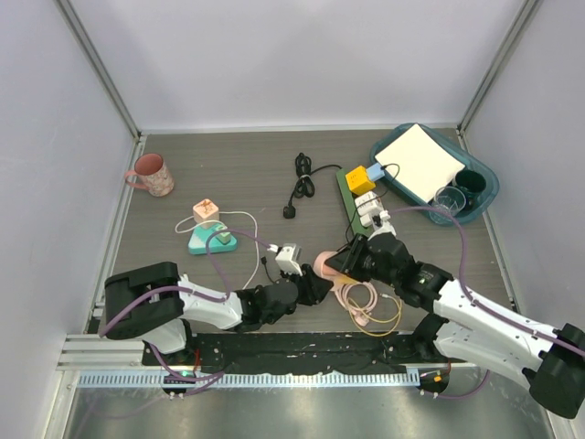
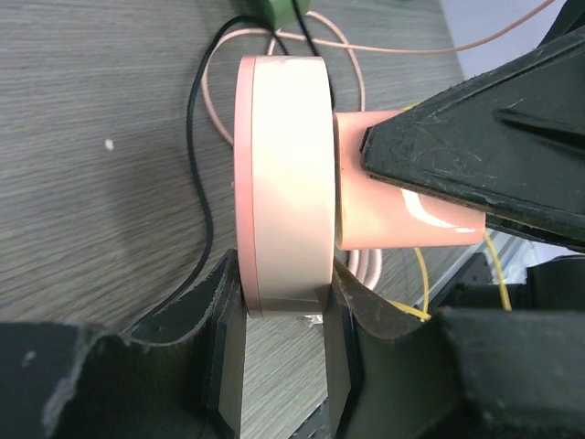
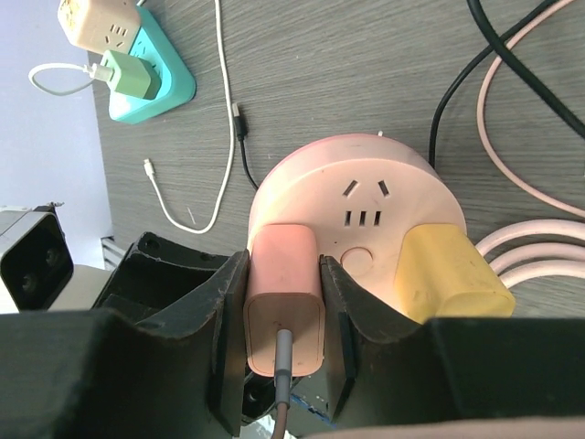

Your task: Pull the plug off the socket

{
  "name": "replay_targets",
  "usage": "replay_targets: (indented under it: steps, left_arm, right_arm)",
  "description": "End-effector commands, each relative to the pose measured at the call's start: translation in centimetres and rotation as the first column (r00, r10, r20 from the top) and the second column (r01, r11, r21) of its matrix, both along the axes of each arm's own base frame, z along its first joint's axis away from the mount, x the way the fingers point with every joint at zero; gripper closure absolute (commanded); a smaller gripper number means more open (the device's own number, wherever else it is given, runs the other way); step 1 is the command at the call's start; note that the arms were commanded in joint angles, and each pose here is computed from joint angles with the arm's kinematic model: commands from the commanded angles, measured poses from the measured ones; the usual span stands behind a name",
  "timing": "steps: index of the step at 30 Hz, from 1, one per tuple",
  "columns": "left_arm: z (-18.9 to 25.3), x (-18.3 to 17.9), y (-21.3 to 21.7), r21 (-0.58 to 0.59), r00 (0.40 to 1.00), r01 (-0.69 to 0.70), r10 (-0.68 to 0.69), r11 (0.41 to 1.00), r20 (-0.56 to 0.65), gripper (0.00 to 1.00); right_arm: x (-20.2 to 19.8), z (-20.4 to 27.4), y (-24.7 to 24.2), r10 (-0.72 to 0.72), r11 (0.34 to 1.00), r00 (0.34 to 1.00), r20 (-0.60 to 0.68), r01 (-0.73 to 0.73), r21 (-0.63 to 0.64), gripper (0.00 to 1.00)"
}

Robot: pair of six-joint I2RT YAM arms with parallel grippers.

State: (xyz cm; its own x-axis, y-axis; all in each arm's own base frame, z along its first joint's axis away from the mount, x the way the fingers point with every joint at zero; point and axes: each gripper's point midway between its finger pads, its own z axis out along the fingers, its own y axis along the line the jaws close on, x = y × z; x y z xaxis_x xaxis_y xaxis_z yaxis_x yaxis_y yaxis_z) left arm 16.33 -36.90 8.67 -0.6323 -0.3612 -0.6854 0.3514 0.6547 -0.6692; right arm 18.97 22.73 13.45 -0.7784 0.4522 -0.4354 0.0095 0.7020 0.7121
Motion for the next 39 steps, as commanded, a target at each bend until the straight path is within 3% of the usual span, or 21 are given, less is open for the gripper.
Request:
replay_targets:
  steps: [1,4,9,15,17,22,26,34,36,39]
  left_arm:
    - [-4.6,2.0,4.5,0.231,0.991,-0.133,0.133,0.964,0.015,1.0]
    - [-4.7,2.2,4.5,0.212,0.99,-0.135,0.141,0.968,-0.011,1.0]
    - [-5.5,2.5,4.6,0.214,0.99,-0.123,0.135,0.969,-0.043,1.0]
    - [-6.0,2.6,4.8,0.232,0.991,-0.123,0.133,0.965,-0.029,1.0]
    - [-6.0,2.9,5.1,0.245,0.99,-0.135,0.143,0.96,-0.015,1.0]
    - [-5.6,3.0,4.9,0.268,0.993,-0.113,0.117,0.957,0.0,1.0]
    - [-6.3,3.1,5.4,0.247,0.991,-0.101,0.119,0.964,-0.059,1.0]
    - [-6.1,3.8,5.6,0.194,0.986,-0.119,0.139,0.974,-0.096,1.0]
    - [-6.1,3.8,5.5,0.18,0.985,-0.12,0.14,0.976,-0.101,1.0]
    - [-6.9,3.7,5.9,0.2,0.982,-0.129,0.153,0.971,-0.112,1.0]
  right_arm:
    - [0.6,3.8,1.9,-0.024,0.973,0.997,0.075,0.007,0.23,0.99]
    - [0.7,4.2,1.7,-0.013,0.984,0.992,0.124,-0.01,0.18,0.99]
    - [1.6,3.8,-0.8,-0.054,0.998,0.984,0.171,0.059,-0.024,0.99]
    - [2.6,6.6,-2.5,-0.099,0.987,0.97,0.223,0.124,-0.098,0.99]
    - [2.7,6.6,-2.0,-0.099,0.988,0.977,0.189,0.118,-0.095,0.99]
    - [1.3,6.4,1.5,-0.021,0.995,0.994,0.111,0.01,0.102,0.99]
    - [1.1,6.9,2.3,-0.014,0.981,0.991,0.133,-0.012,0.191,0.99]
    - [1.0,4.2,1.4,0.011,0.996,0.983,0.183,-0.026,0.081,0.99]
    - [1.0,5.9,2.2,0.015,0.988,0.978,0.208,-0.046,0.145,0.99]
    - [1.9,7.8,1.9,0.006,0.995,0.969,0.249,-0.031,0.095,0.99]
